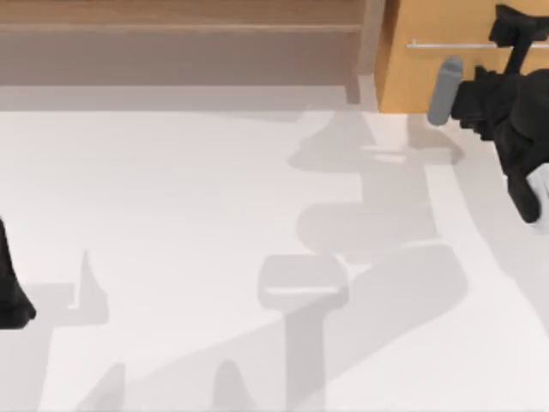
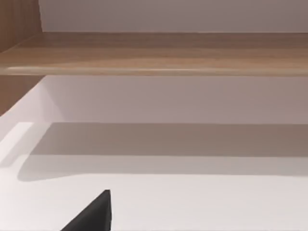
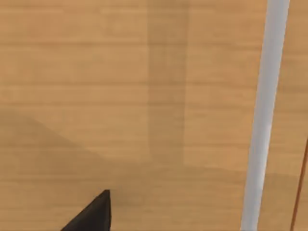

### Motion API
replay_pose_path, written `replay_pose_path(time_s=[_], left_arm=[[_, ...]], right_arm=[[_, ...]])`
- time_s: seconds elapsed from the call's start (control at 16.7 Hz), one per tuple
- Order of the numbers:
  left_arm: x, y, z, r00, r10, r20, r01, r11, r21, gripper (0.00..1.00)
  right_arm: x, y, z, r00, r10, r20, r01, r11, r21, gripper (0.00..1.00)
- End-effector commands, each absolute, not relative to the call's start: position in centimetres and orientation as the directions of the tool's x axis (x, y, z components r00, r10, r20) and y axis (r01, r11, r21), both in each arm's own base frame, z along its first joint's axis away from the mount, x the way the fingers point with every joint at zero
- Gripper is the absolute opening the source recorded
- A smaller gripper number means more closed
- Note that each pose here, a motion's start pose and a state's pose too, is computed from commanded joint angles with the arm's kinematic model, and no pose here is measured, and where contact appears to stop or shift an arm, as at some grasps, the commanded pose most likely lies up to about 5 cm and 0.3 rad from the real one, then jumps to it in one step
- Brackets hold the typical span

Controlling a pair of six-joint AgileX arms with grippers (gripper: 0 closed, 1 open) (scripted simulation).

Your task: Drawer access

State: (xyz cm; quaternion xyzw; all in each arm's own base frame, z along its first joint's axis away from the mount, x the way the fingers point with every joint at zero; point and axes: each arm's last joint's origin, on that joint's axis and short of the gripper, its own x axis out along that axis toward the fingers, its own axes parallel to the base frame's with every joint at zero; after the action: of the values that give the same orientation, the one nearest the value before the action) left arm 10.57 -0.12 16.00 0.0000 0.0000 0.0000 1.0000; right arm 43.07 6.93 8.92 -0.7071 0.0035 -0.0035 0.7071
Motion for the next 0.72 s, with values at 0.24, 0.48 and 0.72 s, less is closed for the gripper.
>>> replay_pose_path(time_s=[0.24, 0.48, 0.72], left_arm=[[10.57, -0.12, 16.00, 1.000, 0.000, 0.000, 0.000, 1.000, 0.000, 1.00], [10.57, -0.12, 16.00, 1.000, 0.000, 0.000, 0.000, 1.000, 0.000, 1.00], [10.57, -0.12, 16.00, 1.000, 0.000, 0.000, 0.000, 1.000, 0.000, 1.00]], right_arm=[[43.07, 6.93, 8.92, 1.000, -0.010, 0.000, 0.000, 0.000, -1.000, 0.70], [43.07, 6.93, 8.92, 1.000, -0.010, 0.000, 0.000, 0.000, -1.000, 0.40], [43.07, 6.93, 8.92, 1.000, -0.010, 0.000, 0.000, 0.000, -1.000, 0.10]])
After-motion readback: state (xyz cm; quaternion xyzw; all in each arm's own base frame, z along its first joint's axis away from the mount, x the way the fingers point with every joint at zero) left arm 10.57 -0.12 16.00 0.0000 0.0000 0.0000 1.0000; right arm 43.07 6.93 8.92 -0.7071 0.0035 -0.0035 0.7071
